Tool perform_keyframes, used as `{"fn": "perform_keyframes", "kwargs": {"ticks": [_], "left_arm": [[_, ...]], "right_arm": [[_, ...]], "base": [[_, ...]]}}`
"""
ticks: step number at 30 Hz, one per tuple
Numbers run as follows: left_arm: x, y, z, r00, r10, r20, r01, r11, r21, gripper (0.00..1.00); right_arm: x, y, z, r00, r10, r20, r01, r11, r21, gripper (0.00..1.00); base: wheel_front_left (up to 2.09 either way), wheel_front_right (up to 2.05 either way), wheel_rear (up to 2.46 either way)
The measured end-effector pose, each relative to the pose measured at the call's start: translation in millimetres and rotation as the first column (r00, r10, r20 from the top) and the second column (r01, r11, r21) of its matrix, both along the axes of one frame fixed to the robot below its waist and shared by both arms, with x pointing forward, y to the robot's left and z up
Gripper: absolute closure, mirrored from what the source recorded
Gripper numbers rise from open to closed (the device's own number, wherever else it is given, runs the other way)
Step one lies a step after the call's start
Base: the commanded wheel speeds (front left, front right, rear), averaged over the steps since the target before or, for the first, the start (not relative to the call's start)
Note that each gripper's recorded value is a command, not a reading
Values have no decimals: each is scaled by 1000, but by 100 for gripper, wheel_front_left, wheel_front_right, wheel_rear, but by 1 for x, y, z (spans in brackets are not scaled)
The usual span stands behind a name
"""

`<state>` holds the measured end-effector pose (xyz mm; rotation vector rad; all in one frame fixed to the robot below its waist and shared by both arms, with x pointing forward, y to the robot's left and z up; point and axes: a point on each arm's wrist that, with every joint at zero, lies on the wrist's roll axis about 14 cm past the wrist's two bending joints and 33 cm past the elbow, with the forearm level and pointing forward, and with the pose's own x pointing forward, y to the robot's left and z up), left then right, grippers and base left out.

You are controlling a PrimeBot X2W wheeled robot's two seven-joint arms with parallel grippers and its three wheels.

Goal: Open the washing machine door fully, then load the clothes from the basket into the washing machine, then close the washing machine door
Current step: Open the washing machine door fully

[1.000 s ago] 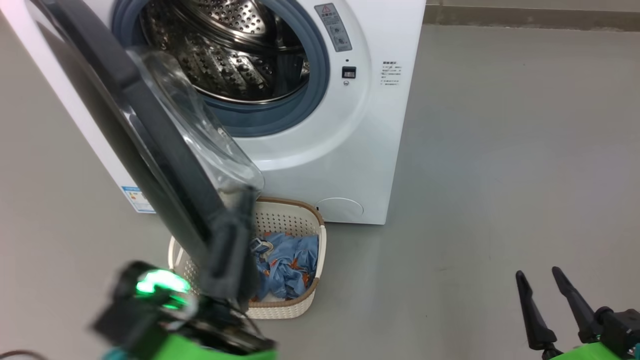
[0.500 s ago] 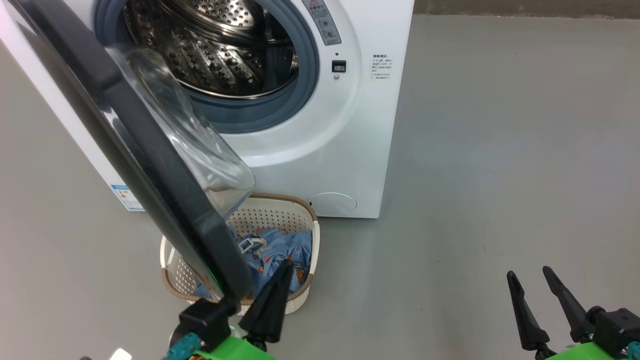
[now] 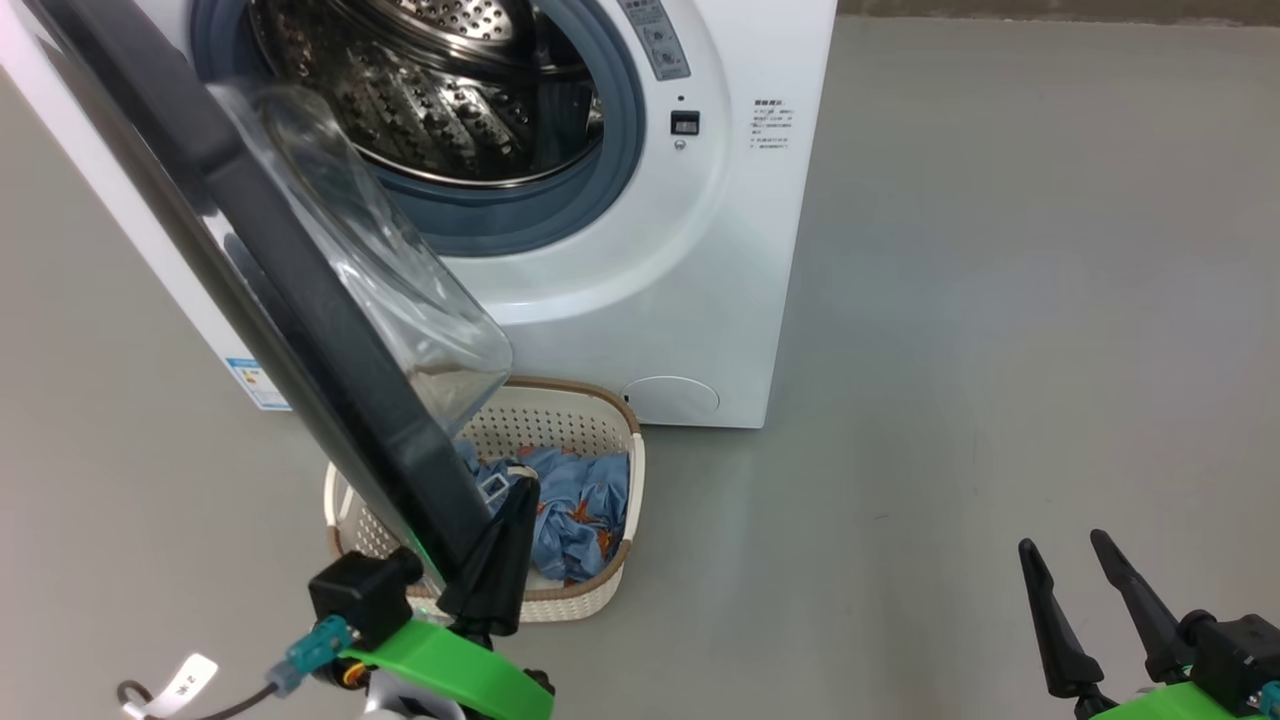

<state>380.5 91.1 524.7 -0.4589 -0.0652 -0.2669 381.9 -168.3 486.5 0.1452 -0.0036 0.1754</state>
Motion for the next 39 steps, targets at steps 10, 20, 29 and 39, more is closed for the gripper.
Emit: {"fn": "perform_keyframes", "kwargs": {"ticks": [10, 20, 29, 39], "left_arm": [[-1, 19, 6, 997, 72, 13, -71, 997, -34, 100], [-13, 51, 8, 984, 176, 20, -175, 984, -35, 100], [-32, 86, 5, 950, 313, 7, -313, 950, -9, 100], [-63, 146, -2, 862, 507, -6, -506, 861, 52, 100]], "right_arm": [[7, 7, 1, 1000, 21, 6, -21, 1000, -1, 0], [16, 27, 1, 997, 79, 6, -79, 997, 1, 0], [24, 47, 1, 991, 136, 9, -136, 991, 4, 0], [29, 67, 1, 982, 190, 11, -190, 982, 8, 0]], "base": [[0, 0, 0], [0, 0, 0], [0, 0, 0], [0, 0, 0]]}}
